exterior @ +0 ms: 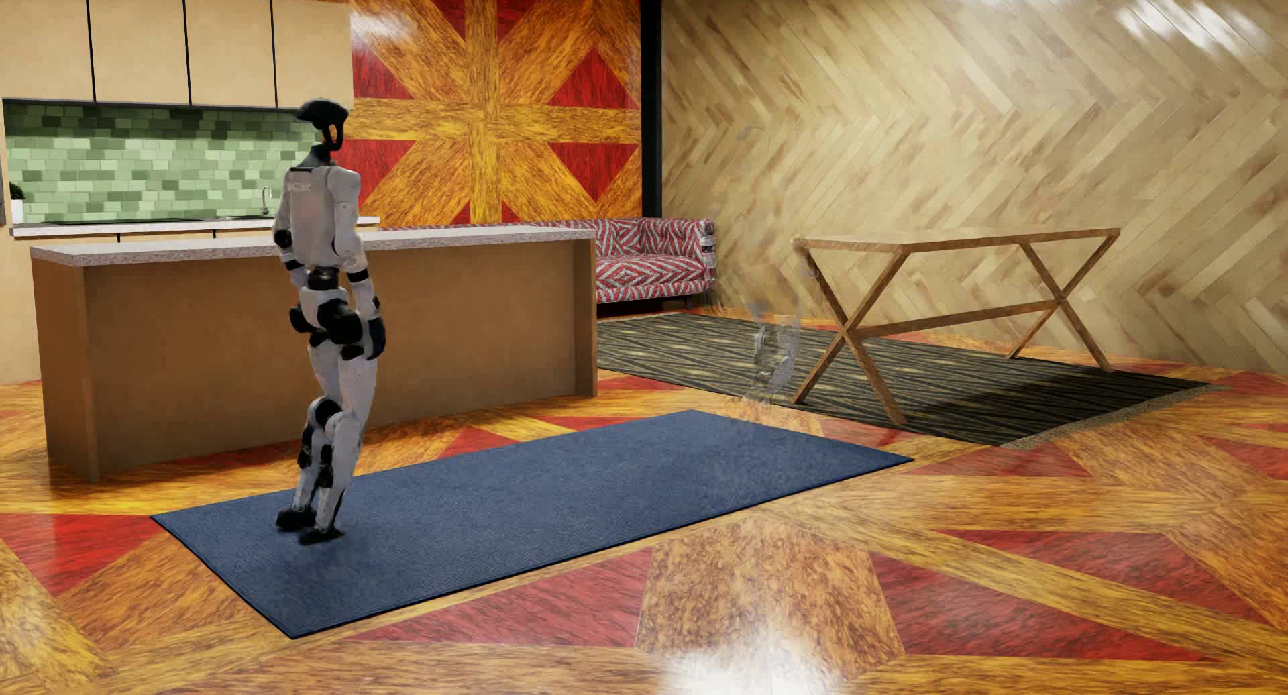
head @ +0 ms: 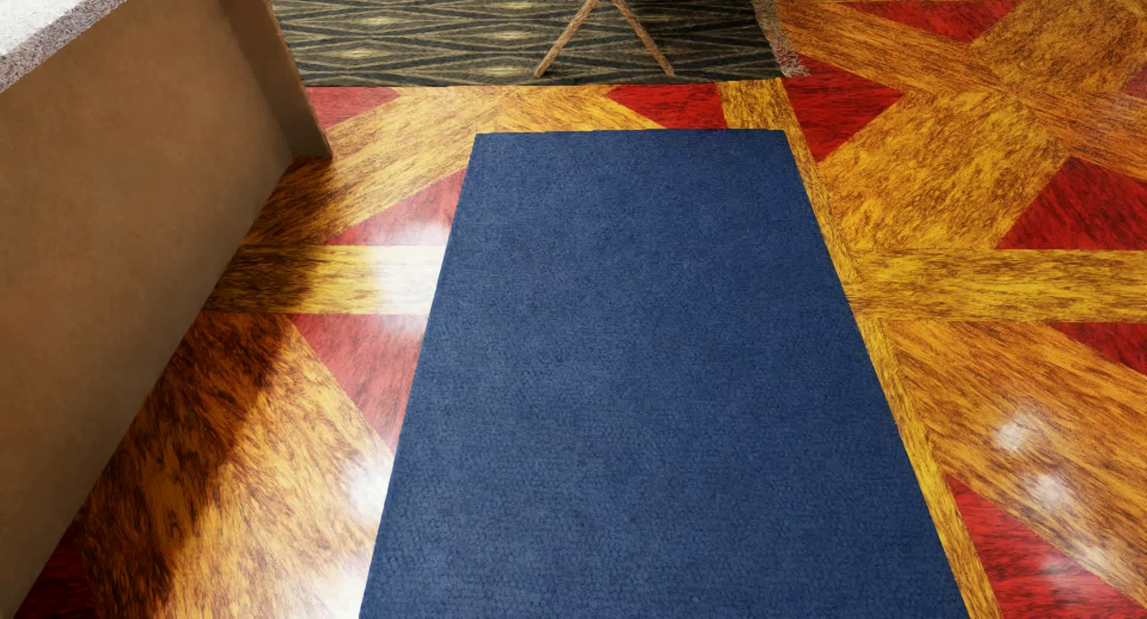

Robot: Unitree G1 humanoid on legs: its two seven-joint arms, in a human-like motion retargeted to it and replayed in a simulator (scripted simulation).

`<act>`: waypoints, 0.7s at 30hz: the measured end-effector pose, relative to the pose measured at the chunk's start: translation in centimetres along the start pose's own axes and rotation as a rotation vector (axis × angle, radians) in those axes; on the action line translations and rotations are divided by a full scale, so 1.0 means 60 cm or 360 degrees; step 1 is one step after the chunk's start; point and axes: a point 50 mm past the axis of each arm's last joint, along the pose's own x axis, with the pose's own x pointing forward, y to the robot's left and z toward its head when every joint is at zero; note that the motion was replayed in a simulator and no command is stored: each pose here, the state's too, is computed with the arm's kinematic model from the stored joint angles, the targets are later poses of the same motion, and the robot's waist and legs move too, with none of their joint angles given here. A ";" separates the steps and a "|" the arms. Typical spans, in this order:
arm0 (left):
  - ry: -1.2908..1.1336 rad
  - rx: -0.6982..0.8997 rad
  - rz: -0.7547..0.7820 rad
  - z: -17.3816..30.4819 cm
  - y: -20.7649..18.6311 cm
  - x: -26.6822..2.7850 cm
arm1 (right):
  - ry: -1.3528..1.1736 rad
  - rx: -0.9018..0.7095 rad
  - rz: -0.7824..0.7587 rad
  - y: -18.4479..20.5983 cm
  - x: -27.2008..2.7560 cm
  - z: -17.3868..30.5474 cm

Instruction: Approach the desk

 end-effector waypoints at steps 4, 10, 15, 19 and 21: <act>-0.0047 0.0019 -0.0001 0.011 0.002 0.000 | 0.0072 0.0119 -0.0050 -0.005 -0.009 -0.029; -0.0194 0.0085 0.0072 0.061 0.039 0.006 | 0.0191 0.0150 0.0033 0.036 -0.025 -0.072; -0.0323 0.0072 0.0187 0.109 0.084 0.008 | 0.0359 0.0195 0.0021 0.039 -0.038 -0.117; -0.0190 0.0093 0.0110 0.072 0.056 0.012 | 0.0404 0.0131 0.0048 0.041 -0.042 -0.129; -0.0088 0.0028 0.0040 0.029 0.020 0.005 | 0.0391 0.0177 0.0013 0.033 -0.040 -0.124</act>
